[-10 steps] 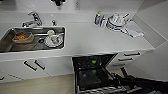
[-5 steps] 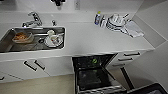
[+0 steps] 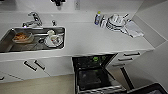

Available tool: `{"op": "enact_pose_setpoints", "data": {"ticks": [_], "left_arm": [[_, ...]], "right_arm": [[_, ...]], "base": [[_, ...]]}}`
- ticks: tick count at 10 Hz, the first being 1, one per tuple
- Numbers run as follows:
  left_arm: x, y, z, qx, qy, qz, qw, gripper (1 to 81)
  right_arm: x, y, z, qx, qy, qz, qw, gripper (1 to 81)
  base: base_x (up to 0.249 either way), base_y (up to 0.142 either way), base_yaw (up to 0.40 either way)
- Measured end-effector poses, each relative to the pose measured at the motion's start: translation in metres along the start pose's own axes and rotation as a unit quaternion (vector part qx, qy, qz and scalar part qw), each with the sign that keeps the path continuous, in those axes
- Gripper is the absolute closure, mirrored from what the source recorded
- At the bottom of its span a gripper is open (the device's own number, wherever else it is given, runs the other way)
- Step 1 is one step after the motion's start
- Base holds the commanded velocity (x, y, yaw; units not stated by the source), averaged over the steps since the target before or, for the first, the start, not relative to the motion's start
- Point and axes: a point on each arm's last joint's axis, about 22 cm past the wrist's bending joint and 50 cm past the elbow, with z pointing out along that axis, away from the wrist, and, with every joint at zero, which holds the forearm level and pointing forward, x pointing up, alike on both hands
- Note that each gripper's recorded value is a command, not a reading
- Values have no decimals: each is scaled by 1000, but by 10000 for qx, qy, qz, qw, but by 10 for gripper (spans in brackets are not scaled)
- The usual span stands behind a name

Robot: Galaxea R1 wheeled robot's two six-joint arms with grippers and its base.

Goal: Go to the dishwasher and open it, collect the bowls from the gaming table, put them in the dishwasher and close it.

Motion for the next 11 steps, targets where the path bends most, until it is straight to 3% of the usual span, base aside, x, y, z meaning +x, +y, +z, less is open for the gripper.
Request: {"op": "enact_pose_setpoints", "data": {"ticks": [3,6,11], "left_arm": [[16,0,-3,11,100,46,9999,10],[48,-1,-8,11,294,131,9995,10],[101,-4,-13,30,598,269,9978,10]], "right_arm": [[-27,28,40,-246,14,-20,9997,10],[-53,5,81,-111,-54,-144,9998,10],[-35,1,97,-166,114,-278,9994,10]], "base": [[0,0,0],[0,0,0],[0,0,0]]}}
